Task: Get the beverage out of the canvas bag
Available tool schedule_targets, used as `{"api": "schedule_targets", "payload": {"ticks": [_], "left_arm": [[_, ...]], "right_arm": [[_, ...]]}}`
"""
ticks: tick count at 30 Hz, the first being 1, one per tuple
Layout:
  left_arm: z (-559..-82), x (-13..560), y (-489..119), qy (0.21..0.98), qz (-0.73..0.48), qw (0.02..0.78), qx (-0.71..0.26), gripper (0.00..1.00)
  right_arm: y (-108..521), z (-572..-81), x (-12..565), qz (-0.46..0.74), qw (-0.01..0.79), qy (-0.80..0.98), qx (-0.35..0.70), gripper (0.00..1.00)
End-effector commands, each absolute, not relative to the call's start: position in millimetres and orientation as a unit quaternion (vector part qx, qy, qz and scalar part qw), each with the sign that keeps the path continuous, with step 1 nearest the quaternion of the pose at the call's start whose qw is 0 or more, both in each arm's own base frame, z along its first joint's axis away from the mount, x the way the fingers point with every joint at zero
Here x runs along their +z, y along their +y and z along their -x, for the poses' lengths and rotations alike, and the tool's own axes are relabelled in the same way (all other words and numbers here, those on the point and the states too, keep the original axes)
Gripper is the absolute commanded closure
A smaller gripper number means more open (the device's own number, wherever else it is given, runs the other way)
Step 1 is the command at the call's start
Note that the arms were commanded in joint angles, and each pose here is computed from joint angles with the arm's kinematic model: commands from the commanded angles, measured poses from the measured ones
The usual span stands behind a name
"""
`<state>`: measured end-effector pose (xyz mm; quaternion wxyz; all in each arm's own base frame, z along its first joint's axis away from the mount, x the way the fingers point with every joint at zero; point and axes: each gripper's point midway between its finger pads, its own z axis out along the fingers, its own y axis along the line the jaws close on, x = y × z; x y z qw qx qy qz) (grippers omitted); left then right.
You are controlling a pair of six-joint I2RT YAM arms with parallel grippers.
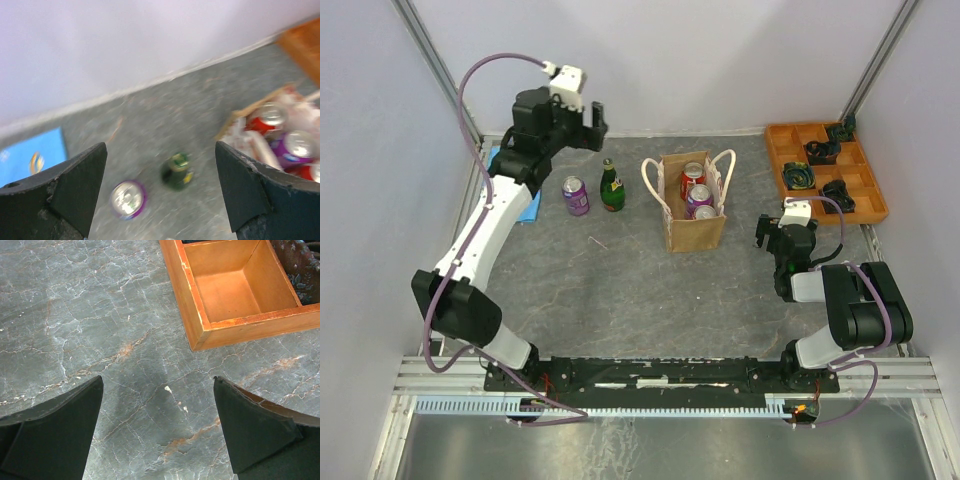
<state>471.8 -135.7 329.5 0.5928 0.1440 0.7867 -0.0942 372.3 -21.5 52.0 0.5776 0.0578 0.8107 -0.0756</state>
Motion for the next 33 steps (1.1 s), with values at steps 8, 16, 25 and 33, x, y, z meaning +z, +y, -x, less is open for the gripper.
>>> {"api": "schedule_targets", "payload": {"ticks": [8,16,25,33], "left_arm": [[-417.3,325.1,-339.1,0.688,-0.378,0.556,-0.273,0.15],[-421.1,272.1,-390.6,0.708,-0.4,0.504,-0.292,0.17],[-417.8,221.7,-407.6,0.763,-0.382,0.44,-0.278,0.15],[-405.1,189.3,-411.7,0.815,-0.352,0.401,-0.227,0.07]], "right_arm": [[-20.7,-384.6,71.1,-0.058,0.602,0.793,-0.071,0.01],[-20.8,-384.4,70.9,-0.059,0.602,0.793,-0.071,0.01],[-20.6,-384.6,71.0,-0.059,0.602,0.793,-0.071,0.01],[-20.6,-384.5,70.8,-0.059,0.602,0.793,-0.071,0.01]]}}
